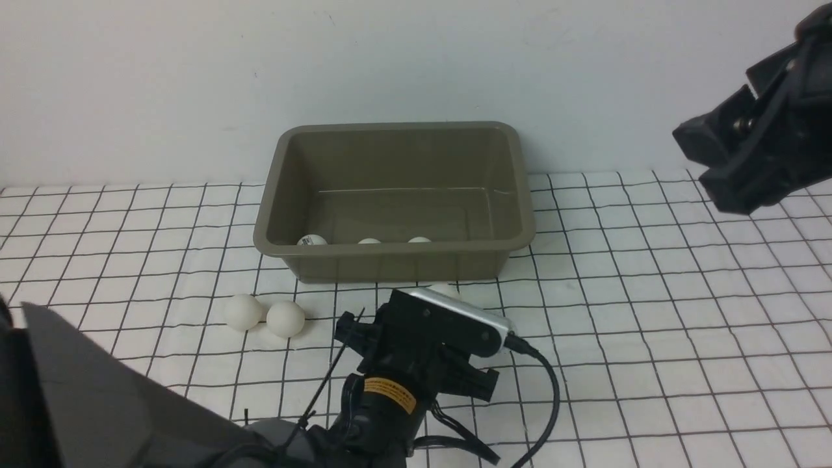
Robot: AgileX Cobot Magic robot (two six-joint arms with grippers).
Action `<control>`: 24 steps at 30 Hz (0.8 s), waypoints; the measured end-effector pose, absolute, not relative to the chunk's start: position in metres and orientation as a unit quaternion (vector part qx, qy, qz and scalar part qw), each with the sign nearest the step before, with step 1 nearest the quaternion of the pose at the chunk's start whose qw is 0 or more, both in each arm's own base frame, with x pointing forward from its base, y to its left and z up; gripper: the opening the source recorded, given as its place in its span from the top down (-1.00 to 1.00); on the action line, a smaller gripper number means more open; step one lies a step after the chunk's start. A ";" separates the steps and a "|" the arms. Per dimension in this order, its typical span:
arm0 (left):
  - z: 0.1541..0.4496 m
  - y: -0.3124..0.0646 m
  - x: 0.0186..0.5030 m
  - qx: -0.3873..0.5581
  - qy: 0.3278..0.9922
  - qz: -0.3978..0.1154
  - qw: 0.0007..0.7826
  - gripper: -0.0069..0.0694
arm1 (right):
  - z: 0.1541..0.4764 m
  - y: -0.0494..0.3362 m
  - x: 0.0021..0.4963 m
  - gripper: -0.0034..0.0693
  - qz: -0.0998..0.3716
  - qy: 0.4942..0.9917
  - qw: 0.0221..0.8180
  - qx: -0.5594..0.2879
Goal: Put the table tennis balls into the box on the white checkered tablecloth.
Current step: 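Drop the ball into the bin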
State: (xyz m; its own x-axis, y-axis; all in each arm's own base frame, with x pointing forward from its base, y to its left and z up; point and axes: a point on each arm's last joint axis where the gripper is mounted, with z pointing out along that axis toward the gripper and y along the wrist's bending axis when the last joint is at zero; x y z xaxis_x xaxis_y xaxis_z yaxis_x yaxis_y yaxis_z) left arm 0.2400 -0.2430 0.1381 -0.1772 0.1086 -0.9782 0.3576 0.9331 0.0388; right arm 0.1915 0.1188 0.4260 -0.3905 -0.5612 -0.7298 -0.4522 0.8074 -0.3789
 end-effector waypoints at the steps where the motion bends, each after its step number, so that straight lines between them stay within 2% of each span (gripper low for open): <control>1: 0.147 -0.243 0.239 0.151 0.753 -0.107 0.631 -0.08 | 0.426 0.119 0.191 -0.36 -0.059 0.832 0.460 -0.305; 4: 0.164 -0.234 0.245 0.128 0.740 -0.107 0.652 -0.08 | 0.426 0.119 0.191 -0.36 -0.055 0.833 0.459 -0.304; 8: 0.176 -0.204 0.279 0.094 0.738 -0.081 0.663 -0.08 | 0.425 0.120 0.190 -0.36 -0.044 0.837 0.454 -0.303; 13: 0.184 -0.174 0.338 0.135 0.770 -0.077 0.619 -0.08 | 0.424 0.122 0.189 -0.36 -0.036 0.839 0.451 -0.302; 18: 0.177 -0.148 0.392 0.187 0.818 -0.086 0.537 -0.10 | 0.424 0.121 0.189 -0.36 -0.036 0.839 0.451 -0.302; 20: 0.177 -0.147 0.399 0.207 0.836 -0.096 0.499 -0.22 | 0.424 0.121 0.189 -0.36 -0.036 0.840 0.450 -0.302; 24: 0.193 -0.147 0.386 0.209 0.876 -0.043 0.432 -0.52 | 0.424 0.121 0.189 -0.36 -0.036 0.840 0.450 -0.302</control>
State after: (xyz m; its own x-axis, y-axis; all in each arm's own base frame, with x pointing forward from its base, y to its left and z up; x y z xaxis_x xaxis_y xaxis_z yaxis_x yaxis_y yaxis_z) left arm 0.3862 -0.1470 0.1931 -0.5399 0.3296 -0.7745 0.4032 0.9090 0.1058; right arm 0.1893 0.1215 0.4238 -0.4131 -0.5388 -0.7342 -0.4742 0.8156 -0.3317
